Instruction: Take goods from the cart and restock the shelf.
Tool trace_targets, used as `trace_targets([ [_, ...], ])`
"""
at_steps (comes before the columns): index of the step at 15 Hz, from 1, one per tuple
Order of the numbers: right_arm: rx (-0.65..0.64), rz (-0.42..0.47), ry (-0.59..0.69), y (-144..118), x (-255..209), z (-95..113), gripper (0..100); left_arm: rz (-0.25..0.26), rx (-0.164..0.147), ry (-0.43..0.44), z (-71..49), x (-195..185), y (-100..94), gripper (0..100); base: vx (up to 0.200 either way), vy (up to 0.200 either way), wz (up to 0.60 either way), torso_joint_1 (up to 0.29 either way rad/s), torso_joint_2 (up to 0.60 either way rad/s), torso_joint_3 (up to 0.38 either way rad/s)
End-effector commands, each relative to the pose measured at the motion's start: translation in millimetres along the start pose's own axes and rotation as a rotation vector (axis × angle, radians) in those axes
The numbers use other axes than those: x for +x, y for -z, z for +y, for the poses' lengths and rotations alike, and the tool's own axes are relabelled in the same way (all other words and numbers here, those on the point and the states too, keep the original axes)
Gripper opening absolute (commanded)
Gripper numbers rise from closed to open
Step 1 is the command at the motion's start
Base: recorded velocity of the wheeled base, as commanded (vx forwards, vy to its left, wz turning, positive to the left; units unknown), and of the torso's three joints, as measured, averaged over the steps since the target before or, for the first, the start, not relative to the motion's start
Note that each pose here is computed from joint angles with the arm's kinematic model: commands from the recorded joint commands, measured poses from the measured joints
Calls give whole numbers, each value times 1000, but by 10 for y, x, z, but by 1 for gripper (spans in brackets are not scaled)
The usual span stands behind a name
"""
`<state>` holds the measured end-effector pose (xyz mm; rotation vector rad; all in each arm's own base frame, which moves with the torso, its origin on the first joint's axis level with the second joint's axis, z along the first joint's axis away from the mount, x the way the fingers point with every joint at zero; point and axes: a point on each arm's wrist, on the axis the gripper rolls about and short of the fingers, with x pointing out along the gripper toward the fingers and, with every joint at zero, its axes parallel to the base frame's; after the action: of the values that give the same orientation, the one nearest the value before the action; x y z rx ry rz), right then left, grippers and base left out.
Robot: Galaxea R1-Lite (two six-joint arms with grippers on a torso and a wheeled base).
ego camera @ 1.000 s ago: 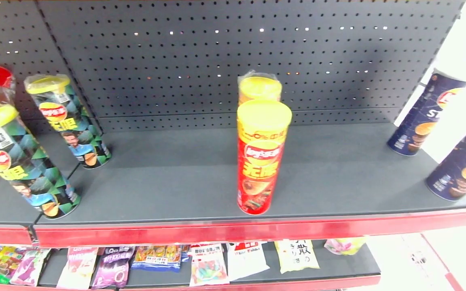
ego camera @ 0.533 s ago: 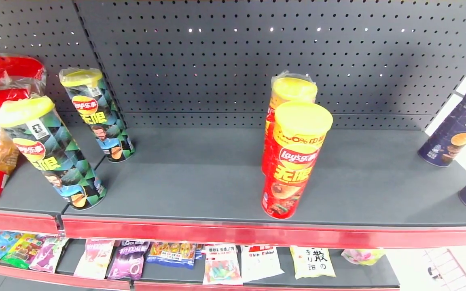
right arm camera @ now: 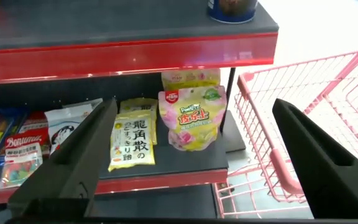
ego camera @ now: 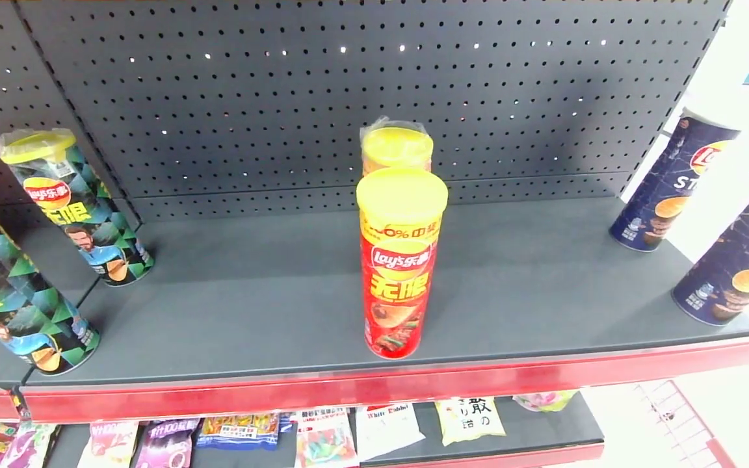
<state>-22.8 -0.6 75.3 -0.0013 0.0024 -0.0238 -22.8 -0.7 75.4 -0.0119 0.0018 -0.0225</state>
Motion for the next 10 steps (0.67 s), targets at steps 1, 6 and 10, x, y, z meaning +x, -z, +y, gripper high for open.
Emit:
trace_targets([
  [1,0,-1,-1,0,0,0,100,0,0,0,0,0,0,100,0,0,0,0,0,0],
  [6,0,-1,-1,0,0,0,100,0,1,0,0,0,0,100,0,0,0,0,0,0],
  [10,0,-1,-1,0,0,0,100,0,1,0,0,0,0,100,-200,0,0,5,2,1],
])
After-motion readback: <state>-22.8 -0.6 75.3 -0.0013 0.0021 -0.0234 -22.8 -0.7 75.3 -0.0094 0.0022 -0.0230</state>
